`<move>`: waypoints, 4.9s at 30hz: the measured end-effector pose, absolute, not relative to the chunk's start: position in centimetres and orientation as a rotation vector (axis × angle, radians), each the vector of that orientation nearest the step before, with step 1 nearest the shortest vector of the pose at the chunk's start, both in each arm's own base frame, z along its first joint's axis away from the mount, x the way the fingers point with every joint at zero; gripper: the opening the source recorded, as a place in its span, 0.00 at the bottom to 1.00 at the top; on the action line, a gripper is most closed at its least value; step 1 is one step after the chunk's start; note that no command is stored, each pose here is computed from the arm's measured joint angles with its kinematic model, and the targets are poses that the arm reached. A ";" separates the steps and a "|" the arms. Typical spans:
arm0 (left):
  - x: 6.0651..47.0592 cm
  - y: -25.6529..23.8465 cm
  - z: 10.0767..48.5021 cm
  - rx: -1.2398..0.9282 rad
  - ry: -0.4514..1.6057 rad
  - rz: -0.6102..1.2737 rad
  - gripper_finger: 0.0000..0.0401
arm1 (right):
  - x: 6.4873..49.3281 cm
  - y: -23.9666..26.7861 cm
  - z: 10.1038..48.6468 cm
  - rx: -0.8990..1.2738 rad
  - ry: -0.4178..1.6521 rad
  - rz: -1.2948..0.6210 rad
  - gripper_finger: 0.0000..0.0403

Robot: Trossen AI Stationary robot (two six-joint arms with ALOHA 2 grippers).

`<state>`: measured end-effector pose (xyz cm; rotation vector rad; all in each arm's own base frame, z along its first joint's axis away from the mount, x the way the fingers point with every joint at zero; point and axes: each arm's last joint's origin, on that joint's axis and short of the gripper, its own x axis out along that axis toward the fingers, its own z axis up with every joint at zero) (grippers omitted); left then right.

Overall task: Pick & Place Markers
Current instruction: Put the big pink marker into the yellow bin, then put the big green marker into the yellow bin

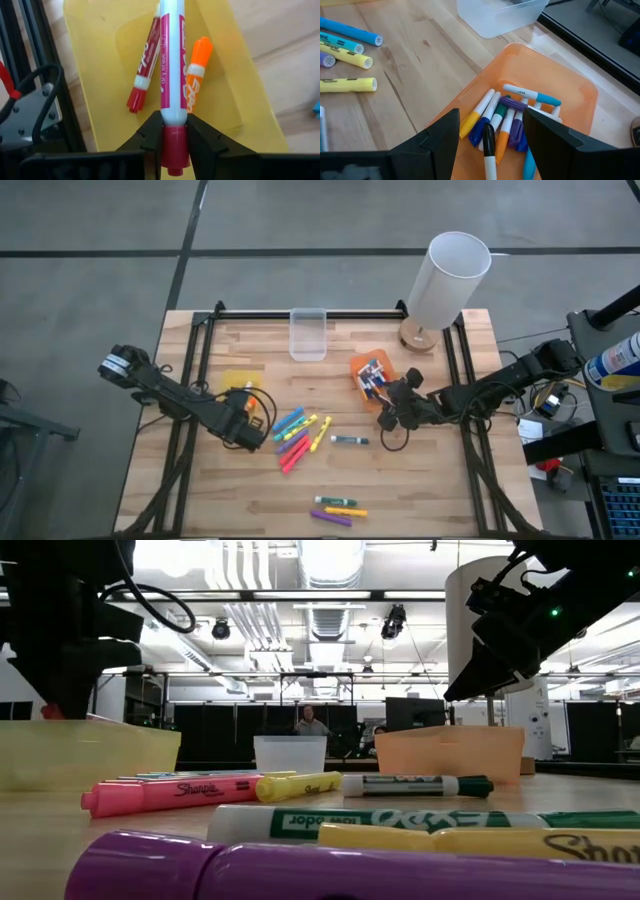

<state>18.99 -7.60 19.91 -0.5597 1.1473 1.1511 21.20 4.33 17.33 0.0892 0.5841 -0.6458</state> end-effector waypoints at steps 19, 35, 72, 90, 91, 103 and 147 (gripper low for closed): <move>23.0 -8.8 23.9 -0.393 0.877 0.848 0.39 | 21.2 4.3 17.3 0.089 0.584 -0.646 0.52; 31.6 -14.3 24.6 -0.324 0.577 -0.051 0.39 | 21.2 4.3 17.3 0.088 0.586 -0.646 0.52; 36.6 -19.6 14.5 -0.167 0.955 -0.111 0.33 | 21.2 4.3 17.2 0.094 0.577 -0.645 0.52; 37.4 -15.5 16.1 -0.140 0.966 0.020 0.14 | 21.2 4.3 17.2 0.093 0.578 -0.645 0.52; 37.0 -15.2 16.9 -0.124 0.976 0.052 0.14 | 21.2 4.3 17.2 0.092 0.579 -0.645 0.52; 30.0 -11.9 24.3 -0.024 1.049 0.482 0.14 | 21.1 4.3 17.0 0.089 0.583 -0.646 0.52; 19.0 -8.7 19.6 -0.387 1.396 1.071 0.18 | 21.1 4.3 17.1 0.089 0.580 -0.645 0.52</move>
